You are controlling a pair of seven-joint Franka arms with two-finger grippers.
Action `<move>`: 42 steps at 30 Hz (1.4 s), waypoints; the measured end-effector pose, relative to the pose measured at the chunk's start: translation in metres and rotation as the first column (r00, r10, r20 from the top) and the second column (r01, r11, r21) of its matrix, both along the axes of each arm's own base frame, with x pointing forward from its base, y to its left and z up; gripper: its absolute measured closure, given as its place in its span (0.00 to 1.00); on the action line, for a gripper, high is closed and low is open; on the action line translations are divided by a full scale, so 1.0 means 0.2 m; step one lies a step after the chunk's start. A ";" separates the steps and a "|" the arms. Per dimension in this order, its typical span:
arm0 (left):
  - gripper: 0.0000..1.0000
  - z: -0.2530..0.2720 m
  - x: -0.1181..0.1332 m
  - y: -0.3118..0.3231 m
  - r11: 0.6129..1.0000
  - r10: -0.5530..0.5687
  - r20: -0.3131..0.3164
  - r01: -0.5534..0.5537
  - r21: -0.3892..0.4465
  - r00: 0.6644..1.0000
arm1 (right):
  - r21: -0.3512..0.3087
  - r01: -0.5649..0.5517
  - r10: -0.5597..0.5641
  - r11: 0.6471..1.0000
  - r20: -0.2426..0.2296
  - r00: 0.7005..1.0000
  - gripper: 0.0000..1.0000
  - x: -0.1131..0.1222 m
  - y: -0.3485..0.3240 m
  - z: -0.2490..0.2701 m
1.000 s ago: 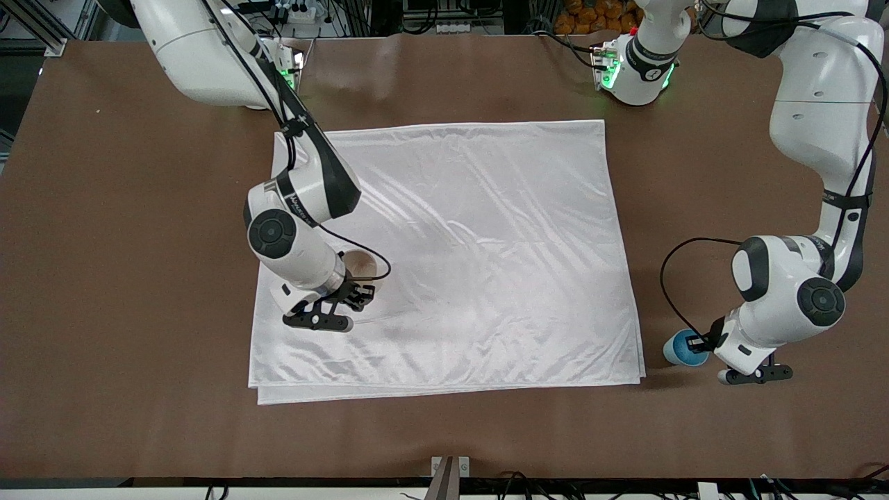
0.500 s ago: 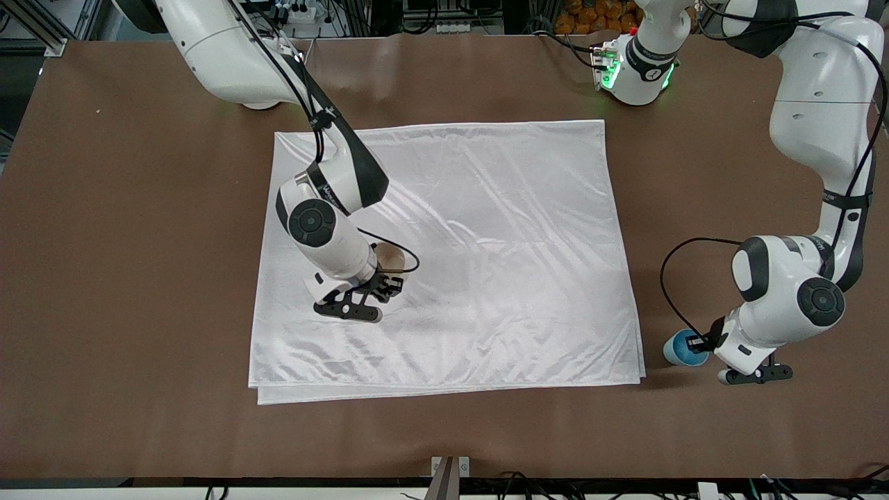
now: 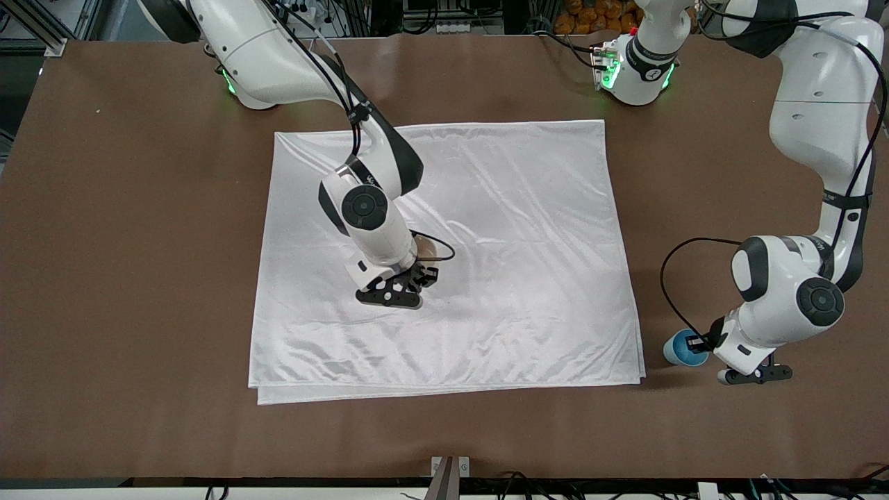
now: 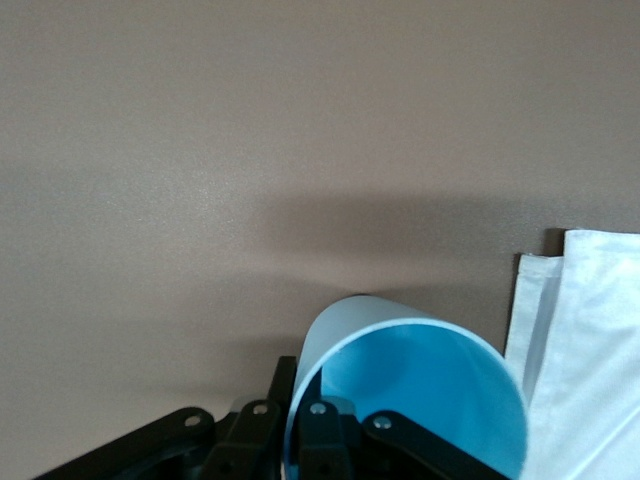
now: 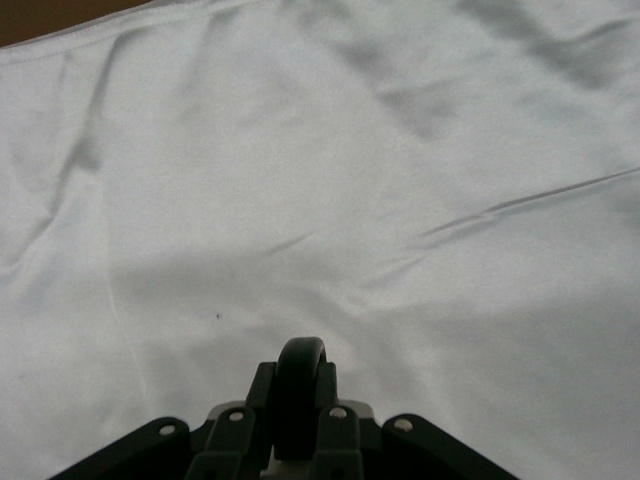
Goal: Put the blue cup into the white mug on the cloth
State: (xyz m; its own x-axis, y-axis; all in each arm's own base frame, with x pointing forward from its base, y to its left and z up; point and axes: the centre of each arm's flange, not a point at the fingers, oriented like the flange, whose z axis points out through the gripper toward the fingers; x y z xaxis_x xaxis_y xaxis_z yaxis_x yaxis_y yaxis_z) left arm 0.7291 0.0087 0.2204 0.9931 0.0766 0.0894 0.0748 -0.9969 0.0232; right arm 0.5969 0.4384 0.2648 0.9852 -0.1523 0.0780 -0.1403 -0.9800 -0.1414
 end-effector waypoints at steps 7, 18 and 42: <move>0.96 0.00 0.00 0.00 1.000 -0.002 0.000 0.002 0.002 1.000 | 0.006 0.006 -0.006 1.000 0.009 1.000 0.81 -0.04 0.07 -0.09; 0.96 0.00 0.00 0.00 1.000 -0.003 0.001 0.003 0.003 1.000 | 0.003 0.005 -0.005 1.000 0.014 1.000 0.66 -0.05 0.08 -0.15; 0.96 0.00 0.00 0.00 1.000 -0.005 0.002 0.005 0.004 1.000 | -0.012 0.086 -0.084 0.996 0.080 0.993 0.00 0.21 -0.20 -0.04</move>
